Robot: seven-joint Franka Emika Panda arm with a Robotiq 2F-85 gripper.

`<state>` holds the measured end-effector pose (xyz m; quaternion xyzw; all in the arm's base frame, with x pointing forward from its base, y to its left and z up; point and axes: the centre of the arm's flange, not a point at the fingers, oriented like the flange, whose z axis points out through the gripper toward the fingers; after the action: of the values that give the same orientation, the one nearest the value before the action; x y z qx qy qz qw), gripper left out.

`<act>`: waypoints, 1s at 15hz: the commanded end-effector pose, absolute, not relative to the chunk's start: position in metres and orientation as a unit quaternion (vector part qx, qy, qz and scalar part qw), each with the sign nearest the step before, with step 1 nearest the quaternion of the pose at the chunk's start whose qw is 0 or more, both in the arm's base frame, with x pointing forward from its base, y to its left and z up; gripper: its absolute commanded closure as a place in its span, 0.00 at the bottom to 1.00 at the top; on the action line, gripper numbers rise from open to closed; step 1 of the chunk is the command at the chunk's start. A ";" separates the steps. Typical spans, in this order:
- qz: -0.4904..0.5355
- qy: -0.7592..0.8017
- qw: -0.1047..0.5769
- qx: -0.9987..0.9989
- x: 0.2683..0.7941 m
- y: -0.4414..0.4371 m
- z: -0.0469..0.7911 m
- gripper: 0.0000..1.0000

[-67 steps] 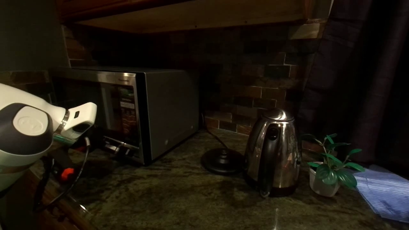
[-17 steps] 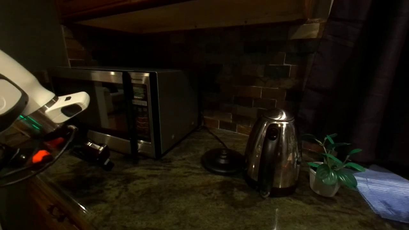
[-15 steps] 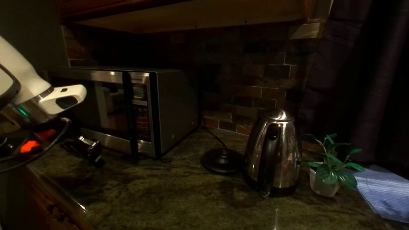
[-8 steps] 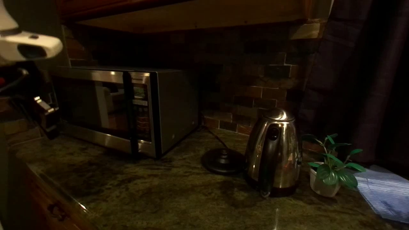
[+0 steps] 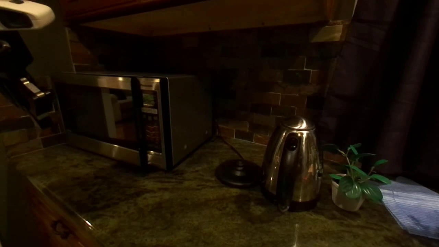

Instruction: Open the microwave door

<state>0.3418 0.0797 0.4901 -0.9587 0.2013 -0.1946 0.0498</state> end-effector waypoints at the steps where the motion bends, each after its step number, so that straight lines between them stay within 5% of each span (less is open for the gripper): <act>1: -0.208 0.195 0.041 -0.958 0.341 0.080 0.501 1.00; 15: -0.402 0.151 0.011 -0.903 0.399 0.070 0.587 1.00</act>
<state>0.3695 0.0734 0.5938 -0.9162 0.1585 -0.3665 0.0333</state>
